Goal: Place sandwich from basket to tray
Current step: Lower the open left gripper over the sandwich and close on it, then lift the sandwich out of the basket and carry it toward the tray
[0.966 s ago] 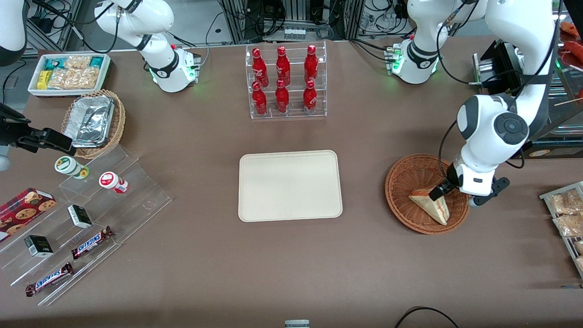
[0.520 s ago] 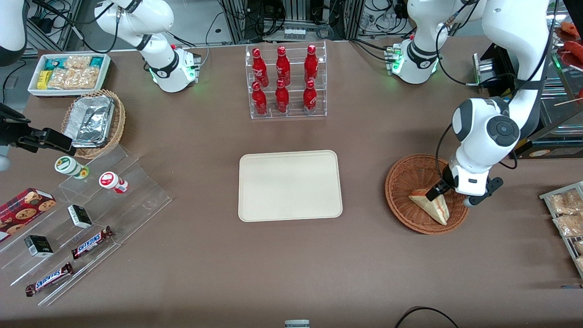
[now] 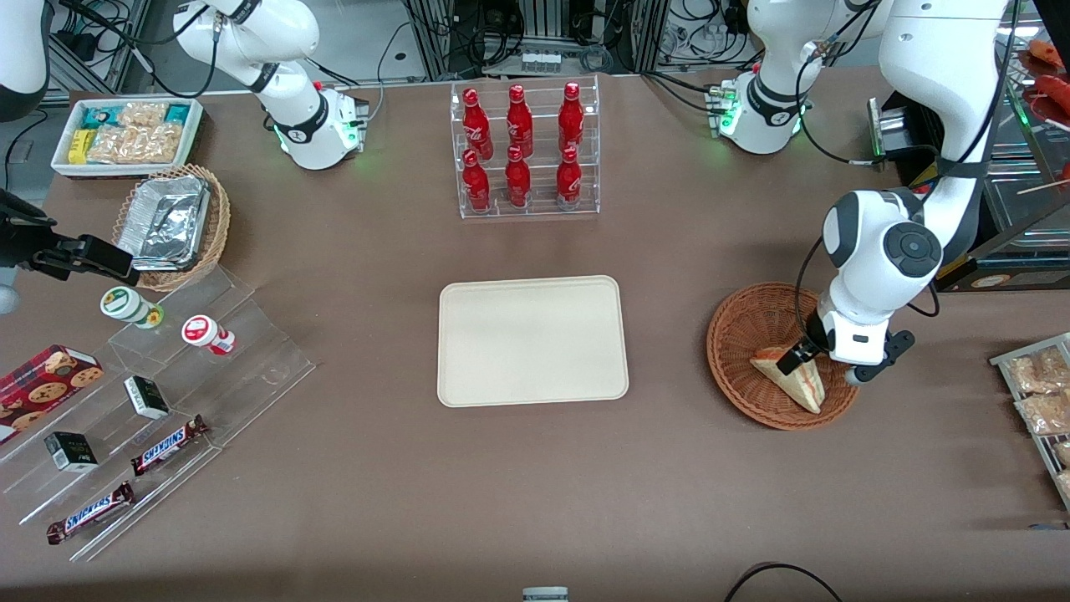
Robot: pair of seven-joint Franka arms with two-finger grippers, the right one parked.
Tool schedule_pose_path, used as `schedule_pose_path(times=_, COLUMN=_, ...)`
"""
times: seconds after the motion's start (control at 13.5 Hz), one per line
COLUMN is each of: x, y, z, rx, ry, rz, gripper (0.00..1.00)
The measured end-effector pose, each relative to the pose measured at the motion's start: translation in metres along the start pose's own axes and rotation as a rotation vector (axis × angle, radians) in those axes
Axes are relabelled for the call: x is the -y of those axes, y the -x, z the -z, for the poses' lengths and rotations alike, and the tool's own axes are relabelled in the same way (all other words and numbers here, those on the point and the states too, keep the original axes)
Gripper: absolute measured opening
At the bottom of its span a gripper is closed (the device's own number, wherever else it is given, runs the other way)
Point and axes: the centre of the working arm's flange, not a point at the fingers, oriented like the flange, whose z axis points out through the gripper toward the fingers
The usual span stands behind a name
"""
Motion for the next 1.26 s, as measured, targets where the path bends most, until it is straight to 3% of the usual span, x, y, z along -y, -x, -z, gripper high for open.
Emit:
schedule_pose_path(times=0.15, x=-0.001, y=0.0, z=-0.006, rx=0.002, ry=-0.001, rz=-0.001, gripper=0.99)
schedule_pose_path(times=0.3, x=-0.003, y=0.001, z=-0.011, rx=0.007, ry=-0.003, rz=-0.004, gripper=0.88)
schedule_pose_path(times=0.37, x=-0.004, y=0.001, z=-0.013, rx=0.008, ry=-0.003, rz=-0.005, gripper=0.87)
schedule_pose_path(times=0.59, x=-0.006, y=-0.001, z=-0.011, rx=0.001, ry=0.003, rz=-0.005, gripper=0.54)
schedule_pose_path(times=0.82, x=-0.012, y=-0.007, z=-0.003, rx=-0.001, ry=0.005, rz=-0.006, gripper=0.33)
schedule_pose_path(times=1.11, x=-0.027, y=-0.023, z=0.039, rx=0.071, ry=-0.063, rz=-0.01, gripper=0.24)
schedule_pose_path(times=1.26, x=-0.04, y=-0.026, z=0.074, rx=0.086, ry=-0.076, rz=-0.025, gripper=0.16)
